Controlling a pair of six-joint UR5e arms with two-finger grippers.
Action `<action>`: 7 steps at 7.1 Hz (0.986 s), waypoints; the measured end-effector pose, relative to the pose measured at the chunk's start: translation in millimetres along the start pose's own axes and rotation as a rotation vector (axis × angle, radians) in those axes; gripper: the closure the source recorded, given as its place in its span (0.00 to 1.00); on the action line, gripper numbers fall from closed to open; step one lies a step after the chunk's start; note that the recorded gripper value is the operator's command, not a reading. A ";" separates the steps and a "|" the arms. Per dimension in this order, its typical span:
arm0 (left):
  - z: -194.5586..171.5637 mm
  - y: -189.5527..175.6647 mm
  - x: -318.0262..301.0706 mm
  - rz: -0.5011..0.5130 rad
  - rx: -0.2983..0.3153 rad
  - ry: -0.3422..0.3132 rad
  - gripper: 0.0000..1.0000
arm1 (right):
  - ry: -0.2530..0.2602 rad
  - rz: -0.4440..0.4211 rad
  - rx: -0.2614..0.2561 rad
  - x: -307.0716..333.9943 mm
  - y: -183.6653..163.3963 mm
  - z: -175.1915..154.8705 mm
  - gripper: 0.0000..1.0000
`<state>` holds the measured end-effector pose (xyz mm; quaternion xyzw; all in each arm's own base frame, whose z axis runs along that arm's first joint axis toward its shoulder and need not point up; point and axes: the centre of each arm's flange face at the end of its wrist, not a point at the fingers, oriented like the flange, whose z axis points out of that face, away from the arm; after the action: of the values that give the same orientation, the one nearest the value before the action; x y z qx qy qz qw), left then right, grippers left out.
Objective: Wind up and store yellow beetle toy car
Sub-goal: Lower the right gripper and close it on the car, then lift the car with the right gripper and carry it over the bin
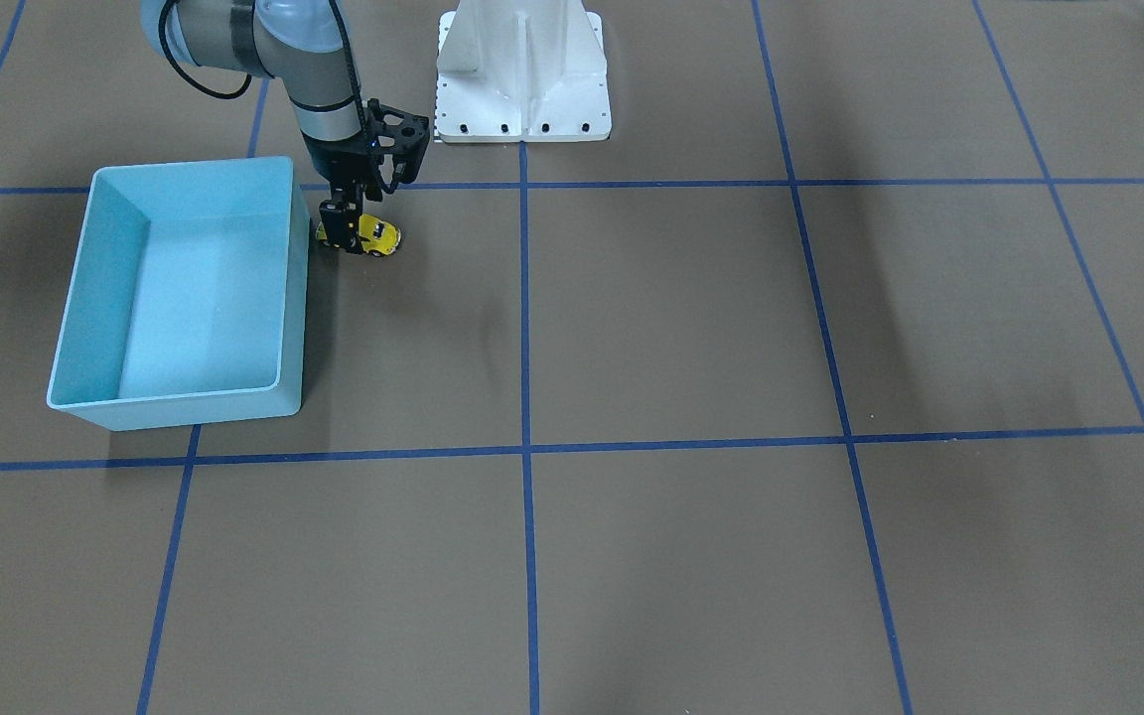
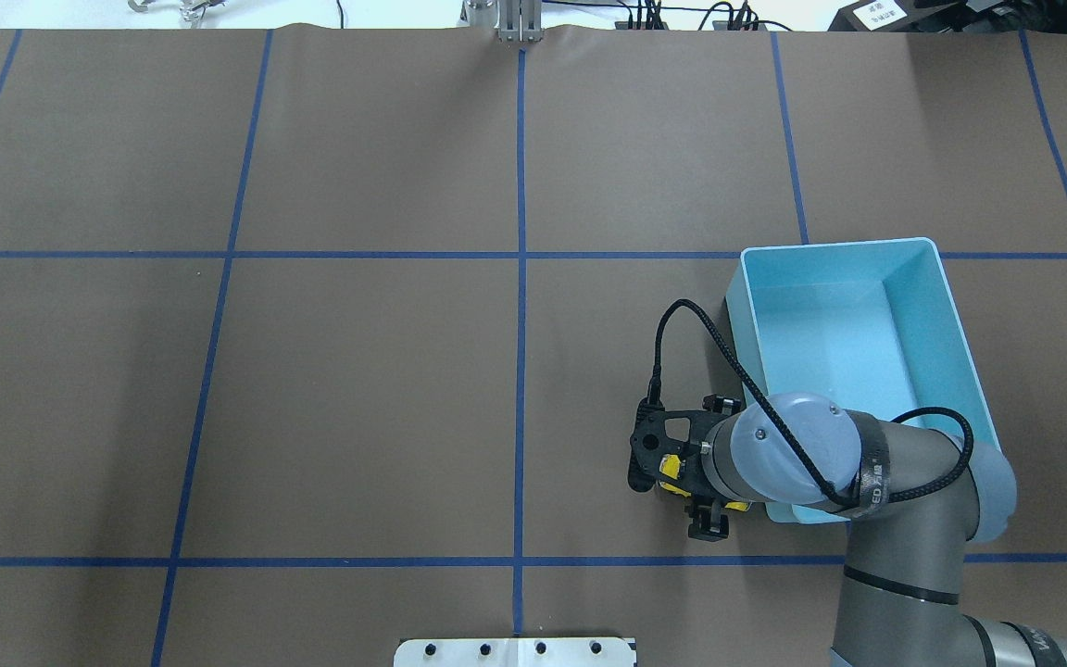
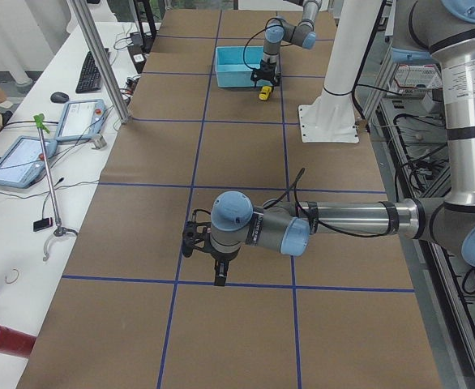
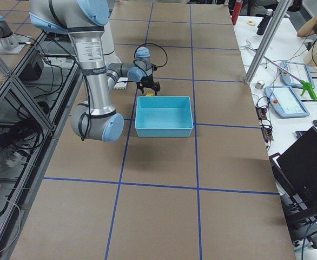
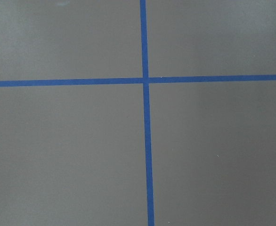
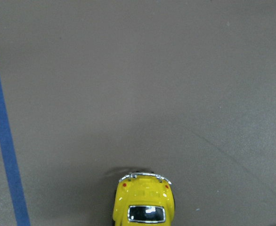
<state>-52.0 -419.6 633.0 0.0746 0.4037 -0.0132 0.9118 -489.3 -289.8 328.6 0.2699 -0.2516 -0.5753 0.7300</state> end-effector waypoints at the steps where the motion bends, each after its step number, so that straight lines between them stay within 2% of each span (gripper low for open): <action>1: 0.0 0.0 0.1 0.000 0.000 0.000 0.00 | -0.002 -0.001 -0.004 -1.1 1.0 2.2 0.00; 3: -0.3 0.0 0.0 0.000 0.001 -0.001 0.00 | -0.009 -0.004 -0.018 -5.0 2.2 9.7 0.03; 5: -0.3 -0.6 0.5 0.001 0.001 0.000 0.00 | -0.015 -0.010 -0.027 -8.8 2.6 15.0 0.82; 6: -0.2 -0.7 0.7 0.002 0.001 0.001 0.00 | -0.020 -0.012 -0.030 -11.1 2.3 16.8 1.00; 7: -0.3 -0.8 0.8 0.002 0.001 0.000 0.00 | -0.027 -0.013 -0.029 -12.2 2.0 17.2 1.00</action>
<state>-51.7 -420.3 632.1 0.0753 0.4037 -0.0126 0.9117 -502.0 -279.3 341.8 0.2529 -0.2512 -0.5873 0.7267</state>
